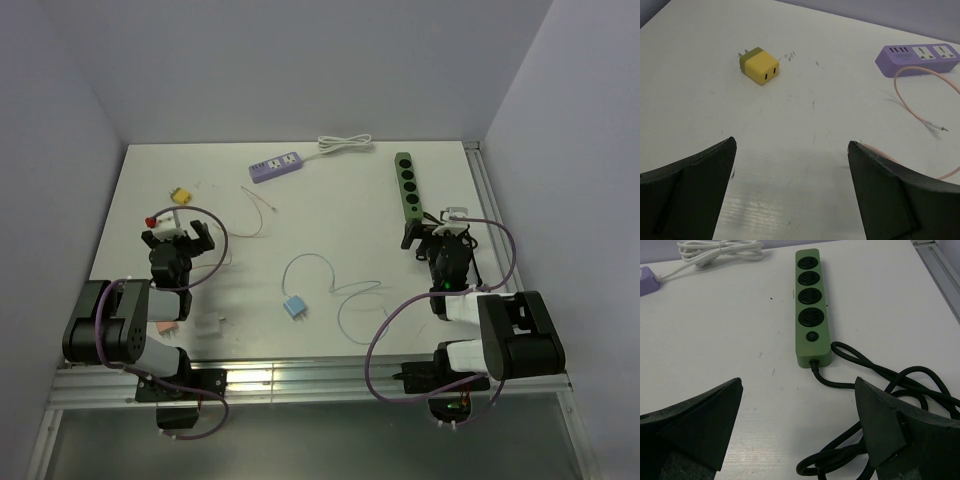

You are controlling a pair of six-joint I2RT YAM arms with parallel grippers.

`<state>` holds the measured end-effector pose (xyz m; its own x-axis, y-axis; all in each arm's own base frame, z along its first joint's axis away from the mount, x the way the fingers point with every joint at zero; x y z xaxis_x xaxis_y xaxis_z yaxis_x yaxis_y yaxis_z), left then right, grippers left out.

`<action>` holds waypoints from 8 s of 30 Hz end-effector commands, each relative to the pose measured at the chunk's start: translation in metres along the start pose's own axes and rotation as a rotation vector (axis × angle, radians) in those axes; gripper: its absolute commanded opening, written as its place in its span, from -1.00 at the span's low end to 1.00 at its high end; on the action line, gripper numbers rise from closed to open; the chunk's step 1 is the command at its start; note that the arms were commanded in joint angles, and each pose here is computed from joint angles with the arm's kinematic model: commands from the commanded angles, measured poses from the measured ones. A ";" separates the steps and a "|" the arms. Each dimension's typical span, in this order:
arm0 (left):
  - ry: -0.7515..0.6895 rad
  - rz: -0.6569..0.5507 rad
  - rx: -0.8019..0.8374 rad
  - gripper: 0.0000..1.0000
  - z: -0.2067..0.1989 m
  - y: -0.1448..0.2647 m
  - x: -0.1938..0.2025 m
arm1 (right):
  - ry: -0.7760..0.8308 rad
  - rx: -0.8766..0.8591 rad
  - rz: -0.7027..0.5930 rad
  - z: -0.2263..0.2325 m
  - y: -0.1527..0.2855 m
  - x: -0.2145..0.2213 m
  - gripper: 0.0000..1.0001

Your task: Insert the plug

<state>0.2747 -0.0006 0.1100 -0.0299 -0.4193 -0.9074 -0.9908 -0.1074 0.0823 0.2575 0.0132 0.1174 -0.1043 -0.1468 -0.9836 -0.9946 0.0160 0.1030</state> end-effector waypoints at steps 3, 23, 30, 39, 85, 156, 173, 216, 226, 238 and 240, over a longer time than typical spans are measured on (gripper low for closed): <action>-0.023 -0.079 0.017 0.99 -0.005 -0.008 -0.016 | 0.014 0.038 -0.099 -0.006 -0.007 -0.021 1.00; 0.557 -0.073 -0.668 0.99 -0.069 0.015 -0.071 | -0.336 0.342 0.293 -0.021 -0.037 -0.093 0.96; 0.590 0.314 -0.001 0.99 -0.109 0.049 -0.087 | -0.245 0.079 0.673 -0.029 -0.128 -0.097 0.86; 0.574 0.393 0.241 0.88 -0.119 0.090 -0.095 | -0.131 -0.051 0.935 -0.011 -0.184 -0.056 0.87; 0.290 1.119 -0.024 -0.86 -0.180 0.111 0.107 | -0.031 -0.438 0.628 0.113 0.097 -0.124 1.00; 0.194 0.854 0.242 0.88 -0.202 0.149 -0.030 | -0.101 -0.573 0.503 0.139 0.101 -0.133 -0.48; 0.150 1.203 0.384 0.28 -0.177 0.239 0.026 | -0.199 -0.597 0.484 0.102 0.123 -0.130 0.33; 0.374 1.062 0.496 -0.99 -0.241 0.169 -0.027 | -0.245 -0.749 0.430 0.107 0.135 -0.117 0.38; 0.950 1.144 0.568 -0.99 -0.277 0.130 -0.071 | -0.267 -0.978 0.139 0.128 0.144 -0.147 0.15; 1.236 1.055 0.361 -0.99 -0.270 0.126 -0.077 | -0.404 -0.795 -0.090 0.143 0.137 -0.167 0.38; 1.242 1.040 0.326 -0.99 -0.270 0.127 -0.078 | -0.397 -0.784 -0.094 0.151 0.135 -0.170 0.39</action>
<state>0.1888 -0.2274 0.2806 -0.7314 -0.6017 0.3208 -0.5472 0.7987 0.2504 0.1301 0.1796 0.2541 -0.2460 0.1536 -0.9570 -0.6655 -0.7446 0.0515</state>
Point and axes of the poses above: each gripper's point midway between its finger pads, its own y axis back along the fingers, its own z axis along the line the jaws close on, x = y × z, the point moved 10 cm from there along y, back along the fingers, and after that the axes turned 15 degrees about y, right-handed, at the moved point
